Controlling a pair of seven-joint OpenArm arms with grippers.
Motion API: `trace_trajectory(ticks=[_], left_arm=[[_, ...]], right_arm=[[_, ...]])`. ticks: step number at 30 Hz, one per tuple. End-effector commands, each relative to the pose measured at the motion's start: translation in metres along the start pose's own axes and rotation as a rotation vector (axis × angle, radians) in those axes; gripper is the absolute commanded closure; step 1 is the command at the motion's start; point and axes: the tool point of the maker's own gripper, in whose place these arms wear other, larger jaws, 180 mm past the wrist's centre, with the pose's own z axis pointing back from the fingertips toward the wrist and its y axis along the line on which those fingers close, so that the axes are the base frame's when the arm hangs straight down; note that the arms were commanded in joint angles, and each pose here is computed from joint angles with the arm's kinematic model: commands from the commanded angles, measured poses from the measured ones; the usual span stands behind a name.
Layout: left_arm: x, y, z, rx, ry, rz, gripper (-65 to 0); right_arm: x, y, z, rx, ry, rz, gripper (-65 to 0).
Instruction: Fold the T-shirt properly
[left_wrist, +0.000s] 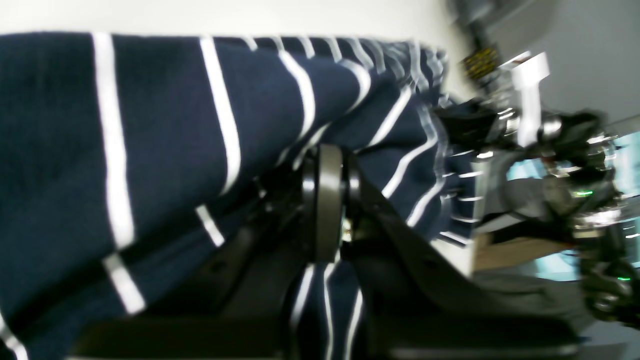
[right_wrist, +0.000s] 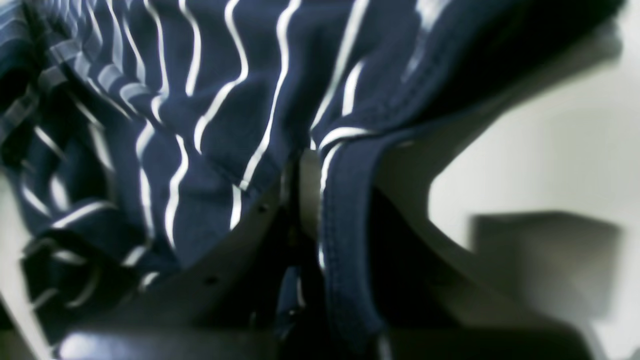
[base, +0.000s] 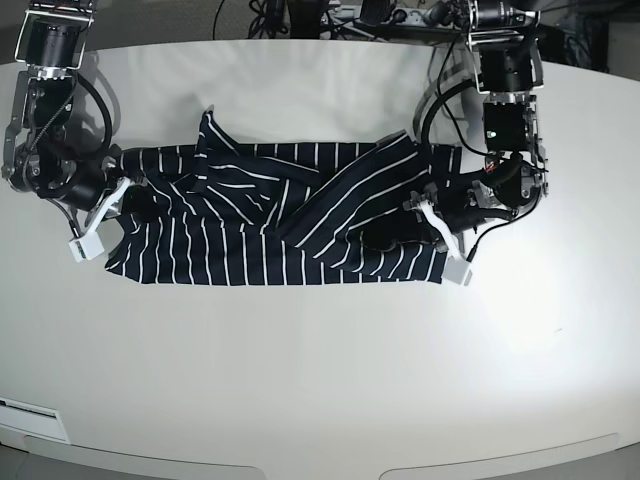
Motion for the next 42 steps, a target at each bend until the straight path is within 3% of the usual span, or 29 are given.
trace_trajectory(ticks=[1,5,10,14,17,19,23,26,30,36,42], left_arm=[[0.016,-0.009,0.001,-0.035,-0.035,-0.007,-8.2],[0.033,-0.018,0.012,-0.097,-0.07,0.002,-22.3],[0.041,-0.013,0.024,-0.083,-0.097,0.008,-22.9],[0.038,-0.008,0.026,-0.061,-0.089,-0.003,-22.9],[0.03,-0.006,0.026,-0.055,-0.078,-0.008,-22.9],[0.024,-0.004,0.026,-0.052,-0.074,0.005,-22.9],[0.014,-0.002,0.027,-0.046,-0.065,0.025,-22.9],[0.012,-0.001,0.028,-0.044,-0.062,0.029,-22.9],[0.005,0.001,0.029,-0.039,-0.054,0.041,-22.9],[0.003,0.001,0.029,-0.038,-0.053,0.045,-22.9],[0.004,0.001,0.029,-0.039,-0.055,0.045,-22.9]], right_arm=[[0.018,-0.018,0.013,-0.086,-0.022,0.036,0.0],[0.035,-0.046,0.035,-0.277,-0.029,0.112,0.0],[0.064,-0.069,0.073,-0.527,-0.058,0.203,0.0],[0.109,-0.074,0.121,-0.762,-0.189,0.281,0.0],[0.135,-0.056,0.149,-0.845,-0.292,0.314,0.0],[0.146,-0.031,0.152,-0.793,-0.349,0.33,0.0],[0.156,0.034,0.134,-0.499,-0.431,0.358,0.0],[0.148,0.073,0.112,-0.277,-0.436,0.366,0.0],[0.128,0.114,0.088,-0.06,-0.423,0.327,0.0],[0.108,0.152,0.072,0.119,-0.434,0.287,0.0],[0.087,0.179,0.058,0.223,-0.436,0.23,0.0]])
